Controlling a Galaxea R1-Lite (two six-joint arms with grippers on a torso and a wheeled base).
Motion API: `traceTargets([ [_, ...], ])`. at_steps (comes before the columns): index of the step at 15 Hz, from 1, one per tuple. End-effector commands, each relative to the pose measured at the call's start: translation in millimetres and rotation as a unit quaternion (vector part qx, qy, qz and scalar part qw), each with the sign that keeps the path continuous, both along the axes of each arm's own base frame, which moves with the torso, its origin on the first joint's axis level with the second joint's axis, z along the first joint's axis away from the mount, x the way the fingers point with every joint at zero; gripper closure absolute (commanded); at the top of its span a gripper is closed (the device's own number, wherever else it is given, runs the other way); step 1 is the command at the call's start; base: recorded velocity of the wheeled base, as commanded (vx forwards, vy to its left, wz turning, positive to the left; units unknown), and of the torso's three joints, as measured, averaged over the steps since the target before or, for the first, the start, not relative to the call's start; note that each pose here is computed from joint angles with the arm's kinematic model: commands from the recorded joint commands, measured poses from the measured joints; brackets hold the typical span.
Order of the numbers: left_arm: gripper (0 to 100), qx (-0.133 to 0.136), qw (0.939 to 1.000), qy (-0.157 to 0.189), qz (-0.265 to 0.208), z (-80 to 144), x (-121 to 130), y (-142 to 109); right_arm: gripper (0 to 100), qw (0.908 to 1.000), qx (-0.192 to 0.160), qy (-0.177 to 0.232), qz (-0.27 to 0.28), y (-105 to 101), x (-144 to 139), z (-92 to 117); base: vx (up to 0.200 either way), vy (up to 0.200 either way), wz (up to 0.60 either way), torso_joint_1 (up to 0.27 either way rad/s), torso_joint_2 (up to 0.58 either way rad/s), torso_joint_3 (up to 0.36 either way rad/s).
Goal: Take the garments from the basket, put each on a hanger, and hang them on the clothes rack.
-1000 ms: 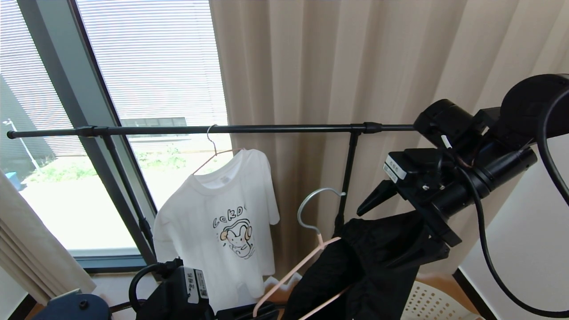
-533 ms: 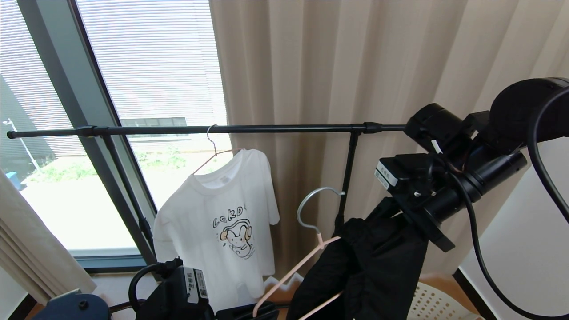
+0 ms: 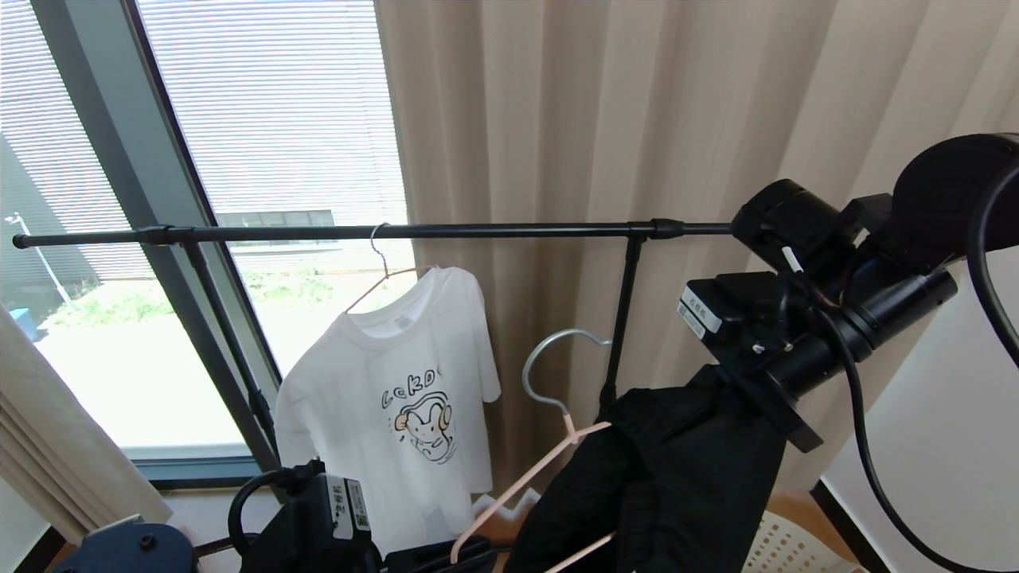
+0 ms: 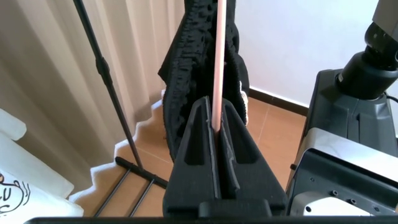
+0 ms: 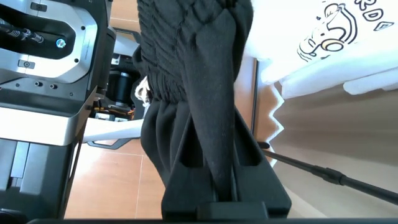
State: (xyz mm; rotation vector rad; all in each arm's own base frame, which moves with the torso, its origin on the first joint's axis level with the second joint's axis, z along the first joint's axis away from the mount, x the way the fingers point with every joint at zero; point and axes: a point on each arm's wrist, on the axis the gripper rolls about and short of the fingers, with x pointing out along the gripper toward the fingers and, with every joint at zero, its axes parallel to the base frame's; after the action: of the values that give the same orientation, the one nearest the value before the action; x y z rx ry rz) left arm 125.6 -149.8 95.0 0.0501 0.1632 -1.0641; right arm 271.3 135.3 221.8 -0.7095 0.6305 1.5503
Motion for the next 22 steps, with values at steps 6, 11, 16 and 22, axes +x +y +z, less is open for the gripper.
traceTargets([
  [6, 0, -0.002, 0.9999, 0.002, 0.015, 0.2, 4.2, 3.8, 100, 0.9999, 0.005, -0.01, -0.001, -3.7, -8.1, 8.1, 0.0, 0.0, 0.0, 0.0, 0.0, 0.0],
  [11, 0, -0.021, 0.9964, 0.012, 0.081, 4.4, 19.9, 22.5, 100, 0.9999, 0.002, -0.013, -0.008, -6.3, -10.1, 10.6, 0.0, 0.0, 0.0, 0.0, 0.0, 0.0],
  [16, 0, -0.092, 0.9947, 0.024, 0.04, 25.7, 17.3, 40.8, 100, 0.9985, -0.031, -0.025, -0.038, -7.4, -8.7, 13.8, 0.0, 0.0, 0.0, 0.0, 0.0, 0.0],
  [22, 0, -0.113, 0.9904, 0.068, 0.043, 23.8, 24.6, 41.5, 100, 0.987, -0.058, -0.083, -0.125, -9.5, -8.9, 28.2, 0.0, 0.0, 0.0, 0.0, 0.0, 0.0],
])
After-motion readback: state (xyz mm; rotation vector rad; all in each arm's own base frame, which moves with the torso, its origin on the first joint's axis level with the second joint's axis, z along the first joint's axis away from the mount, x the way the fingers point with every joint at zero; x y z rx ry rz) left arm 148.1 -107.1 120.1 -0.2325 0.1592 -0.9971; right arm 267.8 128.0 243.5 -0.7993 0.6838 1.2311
